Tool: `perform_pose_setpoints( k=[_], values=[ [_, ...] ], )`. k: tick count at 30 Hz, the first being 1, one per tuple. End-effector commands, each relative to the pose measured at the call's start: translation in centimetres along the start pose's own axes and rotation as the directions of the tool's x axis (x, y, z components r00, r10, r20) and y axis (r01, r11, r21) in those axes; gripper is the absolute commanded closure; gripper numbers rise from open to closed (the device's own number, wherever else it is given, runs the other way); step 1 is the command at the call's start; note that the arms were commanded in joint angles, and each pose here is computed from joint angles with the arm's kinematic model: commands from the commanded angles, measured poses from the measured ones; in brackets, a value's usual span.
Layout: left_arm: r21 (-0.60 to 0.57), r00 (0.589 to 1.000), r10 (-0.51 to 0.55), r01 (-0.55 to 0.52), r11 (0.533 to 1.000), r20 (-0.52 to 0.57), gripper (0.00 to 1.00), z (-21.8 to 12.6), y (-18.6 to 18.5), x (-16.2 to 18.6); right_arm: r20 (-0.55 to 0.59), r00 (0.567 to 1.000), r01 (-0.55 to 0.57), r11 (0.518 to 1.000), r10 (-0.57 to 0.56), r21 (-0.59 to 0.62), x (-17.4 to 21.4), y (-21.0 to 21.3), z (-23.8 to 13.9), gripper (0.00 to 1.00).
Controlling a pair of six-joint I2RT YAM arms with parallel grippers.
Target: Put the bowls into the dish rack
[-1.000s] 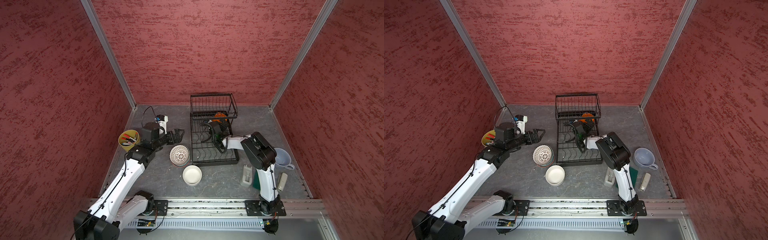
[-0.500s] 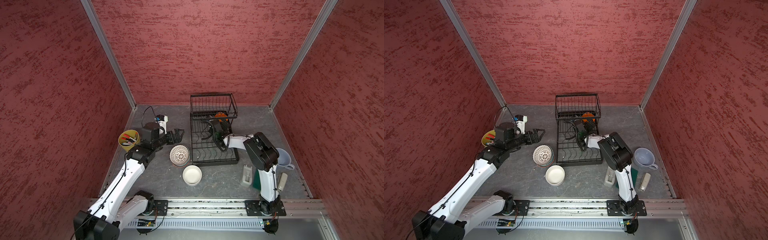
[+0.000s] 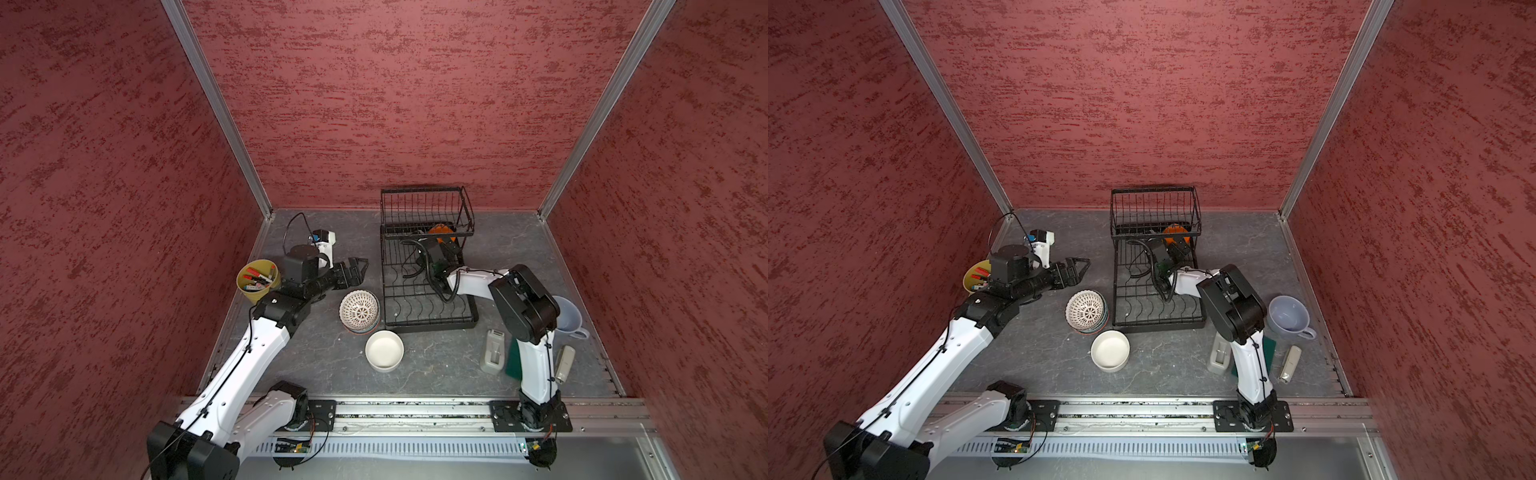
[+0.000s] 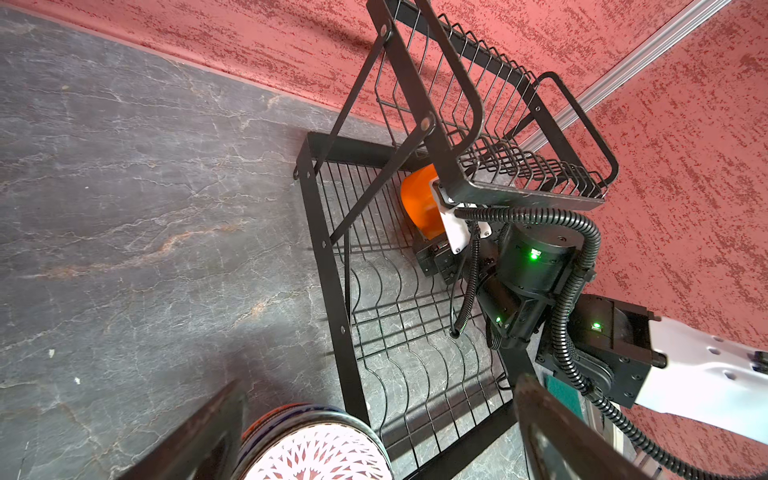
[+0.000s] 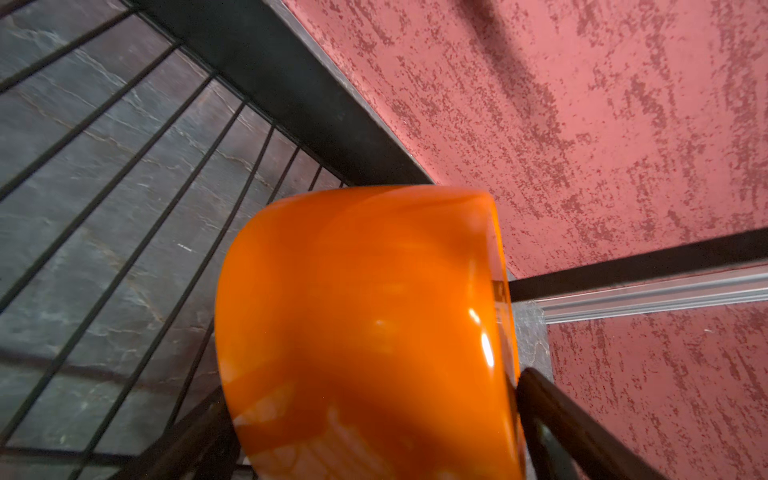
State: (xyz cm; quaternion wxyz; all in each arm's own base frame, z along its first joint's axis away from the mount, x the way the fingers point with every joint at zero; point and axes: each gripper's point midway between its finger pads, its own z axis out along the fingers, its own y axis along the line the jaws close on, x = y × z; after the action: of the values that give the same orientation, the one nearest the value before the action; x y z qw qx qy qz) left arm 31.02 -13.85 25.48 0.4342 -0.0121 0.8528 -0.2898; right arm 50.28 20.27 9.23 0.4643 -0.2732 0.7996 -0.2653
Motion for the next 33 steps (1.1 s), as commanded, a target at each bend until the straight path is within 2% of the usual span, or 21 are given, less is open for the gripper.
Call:
perform_pose_setpoints(
  k=[1, 9, 10, 15, 26, 33],
  values=[
    [-0.008, 1.0, 0.016, -0.015, 1.0, 0.02, 0.0, -0.3, 0.1, -0.5, 0.029, 0.999, 0.043, 0.997, -0.042, -0.067, -1.0, 2.5, -0.1, 0.01],
    [-0.01, 1.0, 0.018, -0.018, 1.0, 0.02, 0.0, -0.3, 0.2, -0.5, 0.029, 0.997, 0.072, 0.997, -0.073, 0.02, -0.8, 1.8, 0.1, 0.01],
    [-0.01, 1.0, 0.018, -0.018, 1.0, 0.021, 0.0, -0.2, 0.2, -0.5, 0.03, 0.994, 0.107, 0.994, -0.107, 0.027, -0.9, 1.8, 0.0, 0.01],
    [-0.01, 1.0, 0.02, -0.02, 1.0, 0.021, 0.0, -0.3, 0.2, -0.6, 0.036, 0.99, 0.137, 0.989, -0.14, 0.062, -0.8, 1.6, -0.1, 0.01],
    [-0.01, 1.0, 0.019, -0.019, 1.0, 0.021, 0.0, -0.3, 0.1, -0.7, 0.062, 0.987, 0.146, 0.988, -0.148, 0.04, -1.2, 1.6, -1.4, 0.01],
    [-0.013, 1.0, 0.018, -0.018, 1.0, 0.019, 0.0, -0.3, 0.2, -0.7, 0.082, 0.993, 0.082, 0.996, -0.08, -0.018, -1.6, 1.6, -2.2, 0.01]
  ],
)
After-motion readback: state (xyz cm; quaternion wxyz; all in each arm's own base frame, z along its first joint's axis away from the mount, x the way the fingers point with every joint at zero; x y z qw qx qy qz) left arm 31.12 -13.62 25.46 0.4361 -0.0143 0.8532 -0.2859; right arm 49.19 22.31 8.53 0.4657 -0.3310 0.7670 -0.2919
